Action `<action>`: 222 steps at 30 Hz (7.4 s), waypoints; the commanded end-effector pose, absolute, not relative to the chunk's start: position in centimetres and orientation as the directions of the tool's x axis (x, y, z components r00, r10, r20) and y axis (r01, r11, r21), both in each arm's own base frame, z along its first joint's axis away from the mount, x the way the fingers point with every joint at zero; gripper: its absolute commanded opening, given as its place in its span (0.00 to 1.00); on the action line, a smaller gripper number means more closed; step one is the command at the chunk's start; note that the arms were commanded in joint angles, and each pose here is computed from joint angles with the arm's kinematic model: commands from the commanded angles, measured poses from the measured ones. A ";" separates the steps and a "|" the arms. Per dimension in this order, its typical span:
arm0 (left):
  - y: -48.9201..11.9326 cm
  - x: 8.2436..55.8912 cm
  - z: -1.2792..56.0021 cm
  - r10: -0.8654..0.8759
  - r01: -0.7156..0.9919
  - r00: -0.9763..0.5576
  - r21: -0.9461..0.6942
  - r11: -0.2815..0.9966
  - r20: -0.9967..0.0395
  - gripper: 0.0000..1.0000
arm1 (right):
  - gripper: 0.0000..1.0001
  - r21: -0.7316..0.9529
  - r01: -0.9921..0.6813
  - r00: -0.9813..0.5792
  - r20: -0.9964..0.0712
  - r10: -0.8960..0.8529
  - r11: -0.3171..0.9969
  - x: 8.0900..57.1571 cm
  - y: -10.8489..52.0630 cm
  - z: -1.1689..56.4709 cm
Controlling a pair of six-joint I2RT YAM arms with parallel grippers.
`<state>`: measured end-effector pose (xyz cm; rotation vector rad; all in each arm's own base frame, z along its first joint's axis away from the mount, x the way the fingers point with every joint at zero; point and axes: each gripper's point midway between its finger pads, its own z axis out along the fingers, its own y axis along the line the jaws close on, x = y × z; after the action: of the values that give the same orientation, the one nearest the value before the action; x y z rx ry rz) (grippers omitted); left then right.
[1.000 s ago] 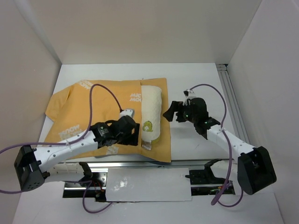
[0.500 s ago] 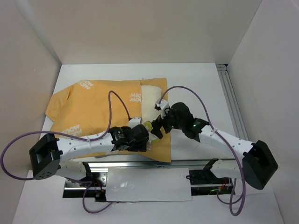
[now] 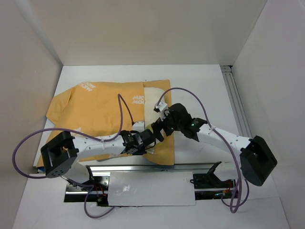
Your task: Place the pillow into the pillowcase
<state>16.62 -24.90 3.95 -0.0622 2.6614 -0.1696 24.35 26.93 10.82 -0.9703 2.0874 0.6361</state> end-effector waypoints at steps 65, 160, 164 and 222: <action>-31.9 15.7 19.7 0.014 0.403 -0.696 -0.374 0.835 -0.718 0.00 | 0.00 0.393 -0.893 -0.365 -0.917 0.159 0.219 23.3 37.4 23.3; -18.6 47.8 11.6 -0.118 -0.029 -0.850 -0.177 0.984 -0.514 0.61 | 0.98 0.408 -0.218 -0.511 -0.822 0.252 0.887 50.3 24.3 13.6; -17.9 47.0 10.4 -0.120 -0.055 -0.865 -0.146 0.988 -0.486 0.47 | 0.99 0.408 -0.219 -0.510 -0.822 0.253 0.886 50.1 24.2 13.5; -39.3 32.2 41.4 0.100 0.705 -0.291 -0.142 0.695 -0.952 0.00 | 0.00 0.125 -0.989 -0.068 -0.868 0.492 0.084 33.5 35.0 29.2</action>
<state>36.57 -33.30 36.21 0.5148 1.9870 -0.3853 36.05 33.60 27.16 -0.7617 1.1790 1.3356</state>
